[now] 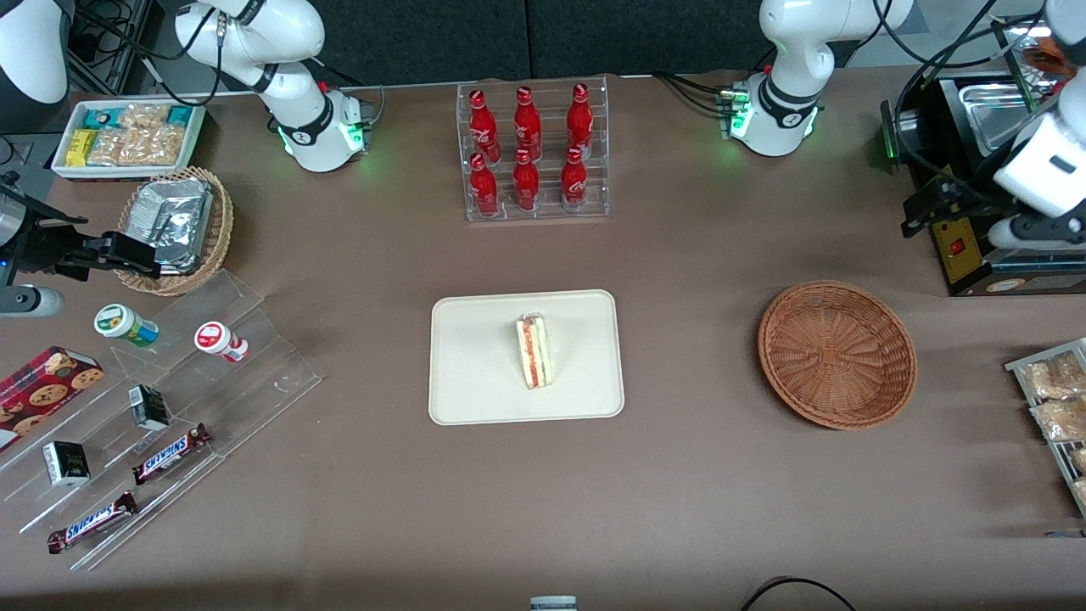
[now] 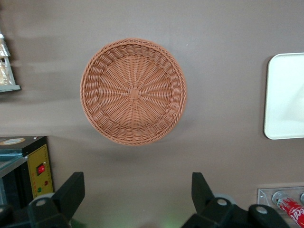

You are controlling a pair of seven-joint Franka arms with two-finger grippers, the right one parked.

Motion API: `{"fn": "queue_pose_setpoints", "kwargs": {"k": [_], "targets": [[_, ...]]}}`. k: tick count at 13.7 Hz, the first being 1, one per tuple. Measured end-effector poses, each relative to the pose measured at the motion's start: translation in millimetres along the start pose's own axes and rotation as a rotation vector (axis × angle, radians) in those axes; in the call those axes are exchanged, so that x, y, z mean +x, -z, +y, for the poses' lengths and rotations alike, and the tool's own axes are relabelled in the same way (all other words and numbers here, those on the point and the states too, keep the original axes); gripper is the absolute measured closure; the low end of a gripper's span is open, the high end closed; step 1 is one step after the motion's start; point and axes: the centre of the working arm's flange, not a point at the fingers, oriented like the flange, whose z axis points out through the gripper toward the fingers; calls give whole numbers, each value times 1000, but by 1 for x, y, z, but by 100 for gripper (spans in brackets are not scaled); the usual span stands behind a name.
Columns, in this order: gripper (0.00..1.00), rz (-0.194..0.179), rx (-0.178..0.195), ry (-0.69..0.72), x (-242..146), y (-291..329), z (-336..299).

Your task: Place sandwich from basket to tray

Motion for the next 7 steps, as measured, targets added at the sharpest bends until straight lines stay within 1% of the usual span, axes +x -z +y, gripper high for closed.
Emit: {"fn": "queue_pose_setpoints", "kwargs": {"k": [3,4,7], "targets": [[0,34,1,-5,2,19,3],[0,37,1,-6,3,23,3],[0,15,2,-8,9,30,3]]}}
